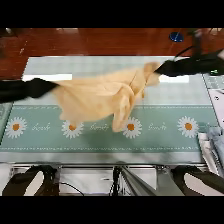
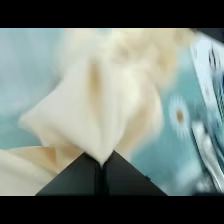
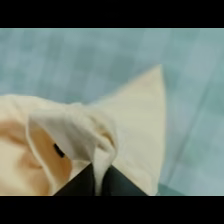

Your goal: Fold the shirts.

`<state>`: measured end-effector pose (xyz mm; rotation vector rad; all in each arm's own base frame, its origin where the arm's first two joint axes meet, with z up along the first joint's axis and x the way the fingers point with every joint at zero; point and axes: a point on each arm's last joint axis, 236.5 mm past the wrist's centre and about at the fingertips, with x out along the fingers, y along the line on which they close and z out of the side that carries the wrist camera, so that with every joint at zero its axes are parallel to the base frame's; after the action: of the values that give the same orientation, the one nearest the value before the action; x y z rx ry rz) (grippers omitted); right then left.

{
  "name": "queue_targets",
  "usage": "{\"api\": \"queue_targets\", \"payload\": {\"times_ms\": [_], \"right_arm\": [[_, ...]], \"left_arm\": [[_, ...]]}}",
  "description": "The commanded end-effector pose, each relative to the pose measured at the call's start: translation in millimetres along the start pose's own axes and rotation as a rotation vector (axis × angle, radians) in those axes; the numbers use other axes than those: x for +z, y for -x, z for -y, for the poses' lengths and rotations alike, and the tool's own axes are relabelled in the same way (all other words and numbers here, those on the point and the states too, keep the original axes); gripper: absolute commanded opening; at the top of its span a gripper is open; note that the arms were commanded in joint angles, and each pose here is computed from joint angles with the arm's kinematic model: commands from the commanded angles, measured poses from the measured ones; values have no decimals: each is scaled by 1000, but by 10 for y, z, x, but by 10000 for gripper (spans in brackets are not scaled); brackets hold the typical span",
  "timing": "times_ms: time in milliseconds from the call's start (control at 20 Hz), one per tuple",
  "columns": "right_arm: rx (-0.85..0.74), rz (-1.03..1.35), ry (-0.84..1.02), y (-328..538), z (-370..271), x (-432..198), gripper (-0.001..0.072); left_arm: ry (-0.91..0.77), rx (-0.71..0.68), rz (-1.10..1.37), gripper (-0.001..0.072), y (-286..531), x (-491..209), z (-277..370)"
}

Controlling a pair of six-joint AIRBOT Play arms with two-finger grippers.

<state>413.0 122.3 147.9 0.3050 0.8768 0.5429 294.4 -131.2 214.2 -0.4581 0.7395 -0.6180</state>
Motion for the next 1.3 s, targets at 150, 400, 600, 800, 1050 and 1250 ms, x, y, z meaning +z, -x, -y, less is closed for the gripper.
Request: {"api": "queue_targets", "payload": {"times_ms": [150, 400, 600, 800, 1050, 1250], "right_arm": [[-183, 731, 206, 2429, -860, 659, 29], [-232, 930, 257, 3314, -1456, 465, 29], [-361, 905, 290, 3740, -1681, 216, 29], [-498, 623, 234, 3628, -1427, -258, 29], [-507, 61, 71, 2738, -490, -714, 28], [-472, -179, -95, 1833, 431, -812, 28]], "left_arm": [[-344, 213, 517, 24, 1661, 1172, 1033], [-461, 198, 580, 24, 2050, 998, 1807], [-424, 192, 462, 23, 2054, 368, 2092], [-291, 204, 337, 23, 1994, -159, 2095], [-145, 216, 114, 21, 1622, -348, 1429], [98, 292, -154, 21, 1081, -760, 147]]}}
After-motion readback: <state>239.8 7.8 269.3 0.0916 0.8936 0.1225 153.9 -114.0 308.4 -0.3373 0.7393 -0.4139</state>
